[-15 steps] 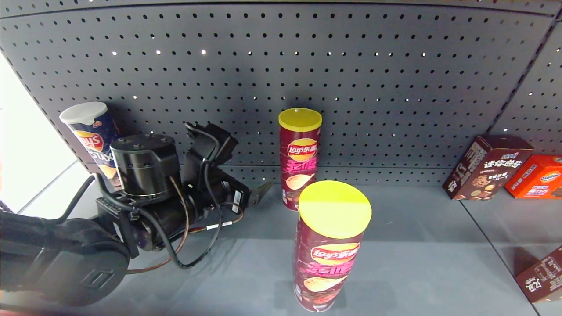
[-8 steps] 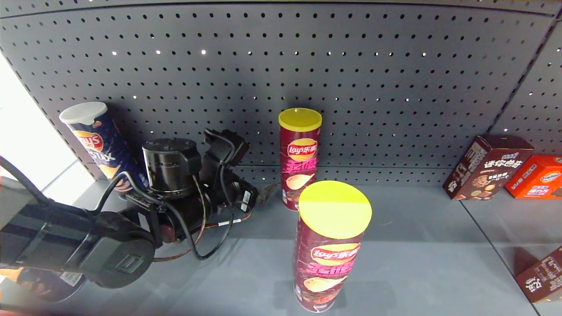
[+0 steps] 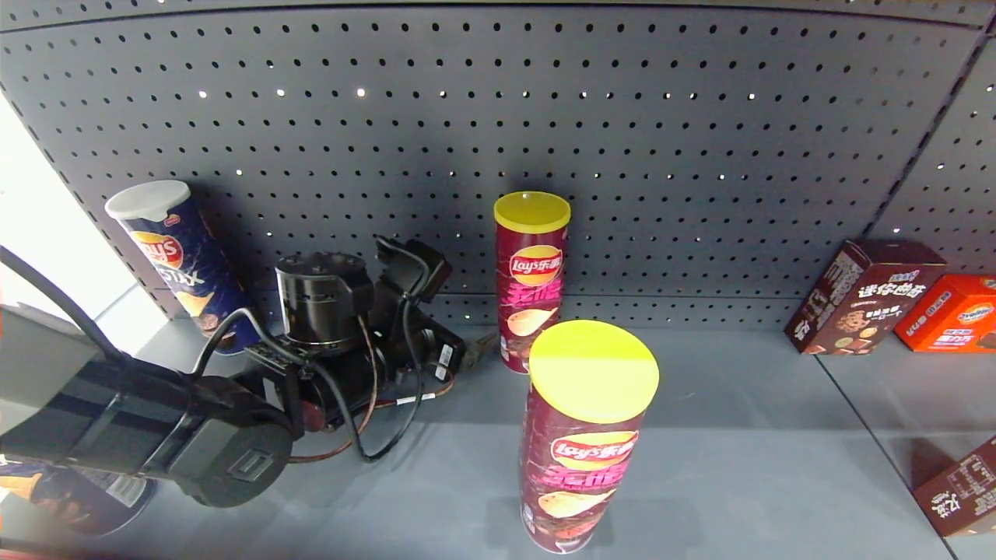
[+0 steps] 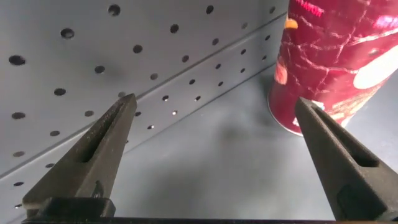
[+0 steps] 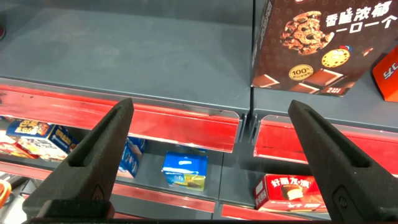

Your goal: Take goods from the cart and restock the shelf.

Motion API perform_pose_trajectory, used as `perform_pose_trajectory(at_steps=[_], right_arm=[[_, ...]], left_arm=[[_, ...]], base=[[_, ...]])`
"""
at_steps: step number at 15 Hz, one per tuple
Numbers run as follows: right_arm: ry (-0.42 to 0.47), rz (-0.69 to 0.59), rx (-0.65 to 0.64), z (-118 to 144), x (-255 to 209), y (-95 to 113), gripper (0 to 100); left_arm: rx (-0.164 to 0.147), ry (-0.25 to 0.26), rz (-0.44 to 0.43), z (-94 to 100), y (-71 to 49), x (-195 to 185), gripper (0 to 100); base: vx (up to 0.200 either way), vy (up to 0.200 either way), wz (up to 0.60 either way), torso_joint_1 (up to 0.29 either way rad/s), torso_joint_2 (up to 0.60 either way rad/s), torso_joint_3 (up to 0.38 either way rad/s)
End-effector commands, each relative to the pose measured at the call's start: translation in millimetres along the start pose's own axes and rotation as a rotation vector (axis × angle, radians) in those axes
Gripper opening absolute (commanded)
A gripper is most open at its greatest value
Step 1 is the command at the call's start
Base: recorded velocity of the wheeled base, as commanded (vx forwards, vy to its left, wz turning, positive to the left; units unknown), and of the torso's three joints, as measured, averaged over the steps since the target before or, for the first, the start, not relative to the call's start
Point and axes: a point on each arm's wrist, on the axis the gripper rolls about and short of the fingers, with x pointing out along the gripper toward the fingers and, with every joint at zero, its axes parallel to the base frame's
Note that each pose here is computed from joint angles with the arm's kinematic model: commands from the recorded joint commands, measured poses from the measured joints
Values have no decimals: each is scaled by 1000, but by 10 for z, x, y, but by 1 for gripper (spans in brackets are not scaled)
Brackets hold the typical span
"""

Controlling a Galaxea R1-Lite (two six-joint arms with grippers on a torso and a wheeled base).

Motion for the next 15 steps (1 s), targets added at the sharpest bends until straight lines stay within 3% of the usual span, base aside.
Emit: perform_pose_trajectory(at_steps=[1, 11, 13, 15], right_arm=[[1, 1, 0, 0, 1, 0, 100], [1, 1, 0, 0, 1, 0, 100], [1, 1, 0, 0, 1, 0, 100], [1, 1, 0, 0, 1, 0, 100]], left_arm=[[0, 5, -4, -18, -15, 24, 100], [1, 4, -22, -20, -87, 49, 100], [3, -26, -15, 76, -61, -40, 100], [6, -59, -40, 184, -127, -314, 100]], base=[[0, 0, 0, 0, 0, 0], [0, 0, 0, 0, 0, 0], [0, 0, 0, 0, 0, 0], [0, 0, 0, 0, 0, 0]])
